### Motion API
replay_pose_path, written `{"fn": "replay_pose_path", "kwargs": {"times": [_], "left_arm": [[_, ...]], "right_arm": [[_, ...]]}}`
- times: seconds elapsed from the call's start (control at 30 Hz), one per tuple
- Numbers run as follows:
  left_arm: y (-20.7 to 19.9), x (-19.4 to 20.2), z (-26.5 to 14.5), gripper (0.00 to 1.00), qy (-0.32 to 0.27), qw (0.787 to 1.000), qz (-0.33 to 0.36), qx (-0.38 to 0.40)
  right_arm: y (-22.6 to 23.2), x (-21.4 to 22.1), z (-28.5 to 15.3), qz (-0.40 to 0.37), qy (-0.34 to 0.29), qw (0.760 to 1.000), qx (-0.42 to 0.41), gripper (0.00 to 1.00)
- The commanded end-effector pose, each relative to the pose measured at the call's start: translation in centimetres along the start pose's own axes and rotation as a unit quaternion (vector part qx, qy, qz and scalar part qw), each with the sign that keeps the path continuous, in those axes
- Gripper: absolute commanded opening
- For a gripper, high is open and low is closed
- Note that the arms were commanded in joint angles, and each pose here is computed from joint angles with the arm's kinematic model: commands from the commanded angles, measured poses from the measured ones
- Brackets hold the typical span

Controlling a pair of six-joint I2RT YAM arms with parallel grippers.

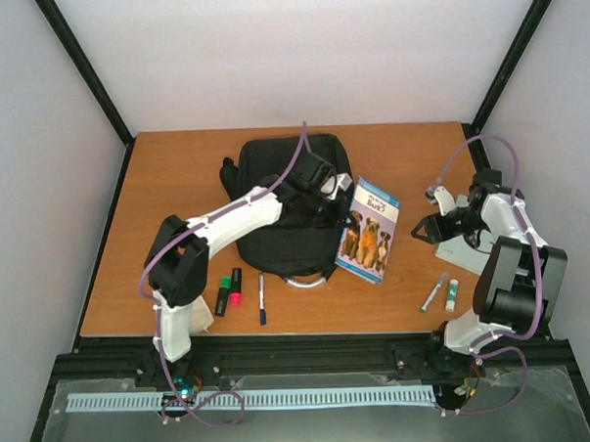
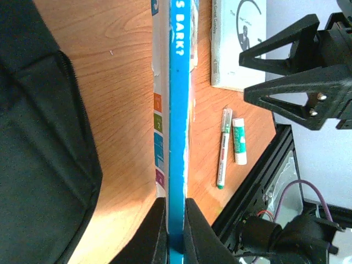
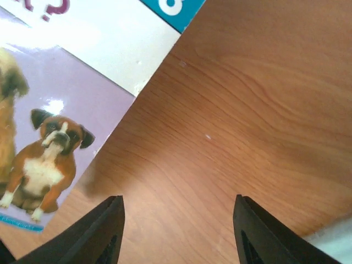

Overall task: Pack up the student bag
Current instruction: Pick up the book from the center of the board.

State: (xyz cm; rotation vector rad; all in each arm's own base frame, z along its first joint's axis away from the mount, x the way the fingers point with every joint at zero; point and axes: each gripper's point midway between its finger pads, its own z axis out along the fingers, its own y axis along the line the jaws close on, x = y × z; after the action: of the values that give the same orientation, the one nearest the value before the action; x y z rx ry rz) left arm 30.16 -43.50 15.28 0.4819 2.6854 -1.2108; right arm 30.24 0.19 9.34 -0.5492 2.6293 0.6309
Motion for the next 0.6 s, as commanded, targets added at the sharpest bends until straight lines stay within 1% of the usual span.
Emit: {"fn": "replay_pose_path", "kwargs": {"times": [0.0, 0.07, 0.1, 0.17, 0.2, 0.3, 0.43, 0.57], "left_arm": [[-2.1, -1.2, -5.5, 0.01, -0.048, 0.997, 0.048, 0.023], [-2.4, -1.8, -7.6, 0.01, -0.068, 0.996, 0.046, 0.038], [-3.1, -2.5, -8.9, 0.01, -0.086, 0.993, 0.053, 0.056], [-4.2, -3.3, -11.2, 0.01, -0.107, 0.989, 0.062, 0.084], [-4.8, -3.4, -12.3, 0.01, -0.114, 0.986, 0.069, 0.096], [-6.5, -3.8, -14.9, 0.01, -0.131, 0.979, 0.095, 0.124], [-8.1, -3.8, -17.3, 0.01, -0.148, 0.971, 0.121, 0.146], [-9.4, -3.4, -18.2, 0.01, -0.151, 0.964, 0.137, 0.173]], "right_arm": [[4.6, -4.5, -3.2, -0.026, -0.103, 0.991, -0.086, 0.62], [6.1, -6.1, -4.7, -0.032, -0.14, 0.982, -0.121, 0.71], [6.7, -6.9, -5.3, -0.033, -0.154, 0.978, -0.136, 0.77], [7.7, -8.4, -6.5, -0.033, -0.183, 0.968, -0.167, 0.82], [8.1, -9.0, -7.0, -0.033, -0.196, 0.963, -0.182, 0.87], [9.4, -10.8, -8.6, -0.027, -0.228, 0.944, -0.237, 0.99], [11.0, -12.8, -10.6, -0.024, -0.26, 0.916, -0.303, 1.0], [13.1, -14.0, -11.6, -0.041, -0.268, 0.898, -0.347, 1.0]]}}
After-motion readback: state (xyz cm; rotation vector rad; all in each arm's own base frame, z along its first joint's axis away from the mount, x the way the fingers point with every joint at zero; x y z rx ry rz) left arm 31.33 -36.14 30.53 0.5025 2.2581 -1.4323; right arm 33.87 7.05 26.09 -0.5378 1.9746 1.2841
